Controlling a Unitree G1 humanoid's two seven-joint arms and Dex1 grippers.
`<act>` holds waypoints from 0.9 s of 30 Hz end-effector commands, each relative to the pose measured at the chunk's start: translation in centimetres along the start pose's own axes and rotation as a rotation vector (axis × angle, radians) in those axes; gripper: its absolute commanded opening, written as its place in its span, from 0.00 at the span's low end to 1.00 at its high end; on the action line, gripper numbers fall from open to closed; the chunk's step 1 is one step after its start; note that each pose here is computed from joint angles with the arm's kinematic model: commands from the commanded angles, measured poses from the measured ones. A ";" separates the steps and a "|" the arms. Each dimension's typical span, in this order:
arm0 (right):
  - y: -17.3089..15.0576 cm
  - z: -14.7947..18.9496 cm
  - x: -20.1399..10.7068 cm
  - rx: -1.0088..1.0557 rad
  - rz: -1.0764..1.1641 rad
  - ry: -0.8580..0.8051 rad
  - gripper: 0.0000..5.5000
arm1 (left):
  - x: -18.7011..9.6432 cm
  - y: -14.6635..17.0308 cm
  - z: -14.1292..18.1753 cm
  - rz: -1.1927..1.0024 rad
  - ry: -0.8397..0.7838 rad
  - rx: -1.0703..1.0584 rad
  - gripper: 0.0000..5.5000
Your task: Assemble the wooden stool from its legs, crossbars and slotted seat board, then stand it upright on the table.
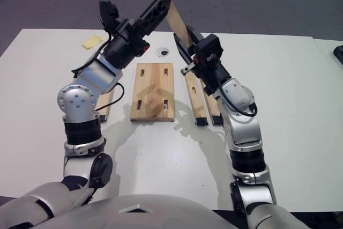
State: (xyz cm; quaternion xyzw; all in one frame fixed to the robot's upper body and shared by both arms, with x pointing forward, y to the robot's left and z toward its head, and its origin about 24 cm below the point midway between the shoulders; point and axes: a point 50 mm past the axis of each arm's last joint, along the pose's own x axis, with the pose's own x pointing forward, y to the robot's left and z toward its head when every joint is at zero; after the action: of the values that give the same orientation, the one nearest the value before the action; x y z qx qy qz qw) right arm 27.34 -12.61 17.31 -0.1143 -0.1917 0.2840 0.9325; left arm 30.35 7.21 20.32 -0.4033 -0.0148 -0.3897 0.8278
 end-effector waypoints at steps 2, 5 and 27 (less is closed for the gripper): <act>0.4 -0.4 -0.2 -0.013 0.024 0.026 0.24 | 0.4 -0.3 0.2 -0.007 -0.007 0.006 0.98; 0.5 -0.5 -0.2 -0.007 0.025 0.034 0.24 | 0.4 -0.3 0.2 -0.008 -0.013 0.002 0.91; 0.9 -1.0 -0.5 -0.001 0.074 0.055 0.24 | 0.6 -0.3 -0.2 -0.022 0.010 0.019 0.24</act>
State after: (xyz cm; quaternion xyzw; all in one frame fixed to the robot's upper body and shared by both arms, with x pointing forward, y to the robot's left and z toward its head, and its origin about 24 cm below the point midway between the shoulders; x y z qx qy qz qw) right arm 27.11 -12.40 16.32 -0.1258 -0.1705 0.3029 0.9292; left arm 30.58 6.92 20.01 -0.4024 -0.0124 -0.3870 0.8295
